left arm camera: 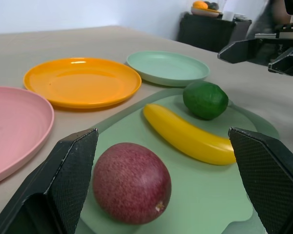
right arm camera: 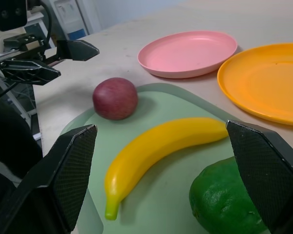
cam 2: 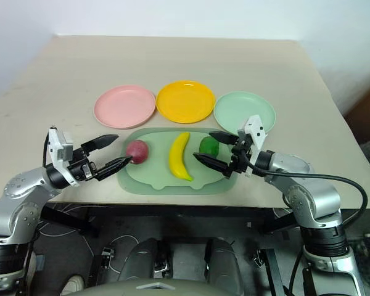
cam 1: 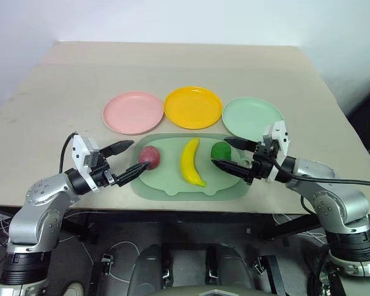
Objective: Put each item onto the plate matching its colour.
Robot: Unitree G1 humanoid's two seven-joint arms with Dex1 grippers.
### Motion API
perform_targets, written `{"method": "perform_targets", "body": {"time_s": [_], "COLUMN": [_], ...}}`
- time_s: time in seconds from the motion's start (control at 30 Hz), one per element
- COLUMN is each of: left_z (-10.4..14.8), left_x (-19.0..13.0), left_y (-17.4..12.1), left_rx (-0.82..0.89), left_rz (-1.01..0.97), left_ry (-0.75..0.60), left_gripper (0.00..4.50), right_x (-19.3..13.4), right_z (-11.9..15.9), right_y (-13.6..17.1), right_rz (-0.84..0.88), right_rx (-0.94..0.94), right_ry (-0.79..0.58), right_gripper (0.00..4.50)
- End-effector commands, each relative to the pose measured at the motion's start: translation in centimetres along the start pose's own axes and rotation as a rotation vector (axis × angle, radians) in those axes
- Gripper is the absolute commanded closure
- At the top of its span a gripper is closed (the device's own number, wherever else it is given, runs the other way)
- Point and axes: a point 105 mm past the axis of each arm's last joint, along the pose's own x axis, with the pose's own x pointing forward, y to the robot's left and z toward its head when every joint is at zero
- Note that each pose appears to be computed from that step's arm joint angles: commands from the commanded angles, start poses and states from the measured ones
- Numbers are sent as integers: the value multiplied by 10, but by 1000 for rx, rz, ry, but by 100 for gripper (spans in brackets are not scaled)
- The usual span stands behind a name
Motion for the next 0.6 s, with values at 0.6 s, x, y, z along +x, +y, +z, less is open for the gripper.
{"method": "perform_targets", "body": {"time_s": [0.6], "left_z": [16], "left_x": [18], "left_y": [-12], "left_rx": [23], "left_rz": [-4], "left_ry": [-72], "left_gripper": [2], "right_x": [2], "right_z": [9], "right_y": [-35], "right_rz": [-227], "right_rx": [10], "right_ry": [-7], "right_gripper": [0]}}
